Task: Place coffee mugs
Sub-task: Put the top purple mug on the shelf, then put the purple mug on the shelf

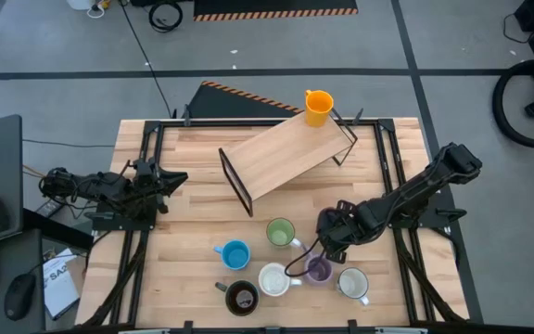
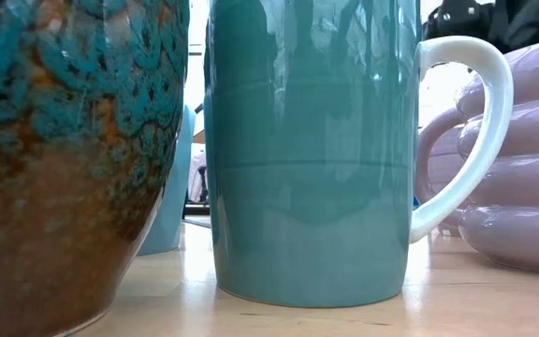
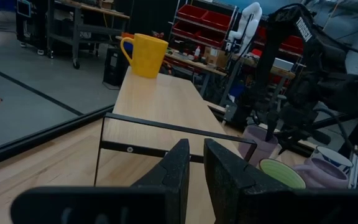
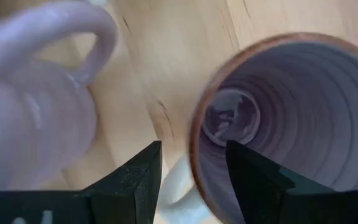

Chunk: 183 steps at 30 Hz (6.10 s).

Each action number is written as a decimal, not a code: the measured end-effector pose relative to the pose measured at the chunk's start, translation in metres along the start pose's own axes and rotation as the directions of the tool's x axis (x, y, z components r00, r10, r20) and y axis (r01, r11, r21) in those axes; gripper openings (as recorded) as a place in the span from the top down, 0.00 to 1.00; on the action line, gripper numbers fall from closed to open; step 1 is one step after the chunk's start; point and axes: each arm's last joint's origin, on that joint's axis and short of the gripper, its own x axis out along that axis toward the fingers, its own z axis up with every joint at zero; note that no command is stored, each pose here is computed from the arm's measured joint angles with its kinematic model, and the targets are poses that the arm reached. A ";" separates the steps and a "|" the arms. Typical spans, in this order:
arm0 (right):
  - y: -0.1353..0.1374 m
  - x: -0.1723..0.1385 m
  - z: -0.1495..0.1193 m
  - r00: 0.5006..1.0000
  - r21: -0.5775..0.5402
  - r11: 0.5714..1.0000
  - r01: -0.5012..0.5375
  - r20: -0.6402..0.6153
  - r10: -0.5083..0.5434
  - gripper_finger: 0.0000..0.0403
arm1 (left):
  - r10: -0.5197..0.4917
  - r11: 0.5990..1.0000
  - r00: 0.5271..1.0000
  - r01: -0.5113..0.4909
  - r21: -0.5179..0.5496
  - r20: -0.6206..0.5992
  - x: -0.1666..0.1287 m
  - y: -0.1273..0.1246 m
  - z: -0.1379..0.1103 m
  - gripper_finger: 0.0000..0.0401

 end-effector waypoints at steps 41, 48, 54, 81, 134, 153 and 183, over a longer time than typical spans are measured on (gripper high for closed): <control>-0.067 -0.045 0.015 0.994 -0.219 0.974 -0.061 -0.099 0.039 0.93 | -0.001 1.000 1.000 0.001 -0.002 0.005 0.000 0.000 0.001 0.86; -0.079 -0.082 0.029 0.996 -0.289 0.957 -0.026 -0.093 0.000 0.92 | -0.004 1.000 1.000 0.004 -0.008 0.013 0.000 0.000 0.001 0.86; -0.095 -0.110 0.041 0.998 -0.332 0.943 -0.002 -0.066 -0.021 0.93 | -0.004 1.000 1.000 0.004 -0.007 0.013 0.000 0.000 0.001 0.86; -0.191 -0.133 0.069 0.990 -0.547 0.829 0.121 0.002 -0.144 0.93 | -0.002 1.000 1.000 0.002 0.003 0.011 0.000 0.000 0.001 0.86; -0.248 -0.115 0.088 0.977 -0.441 0.874 0.202 0.026 -0.212 0.66 | 0.017 1.000 1.000 -0.017 -0.003 0.012 0.000 0.000 0.001 0.86; -0.244 -0.116 0.088 0.972 -0.413 0.883 0.224 0.022 -0.236 0.65 | 0.016 1.000 1.000 -0.016 -0.004 0.013 0.000 0.000 0.001 0.86; -0.228 -0.151 0.071 0.943 -0.344 0.882 0.324 0.199 -0.268 0.44 | 0.016 1.000 1.000 -0.016 -0.004 0.013 0.000 0.000 0.001 0.86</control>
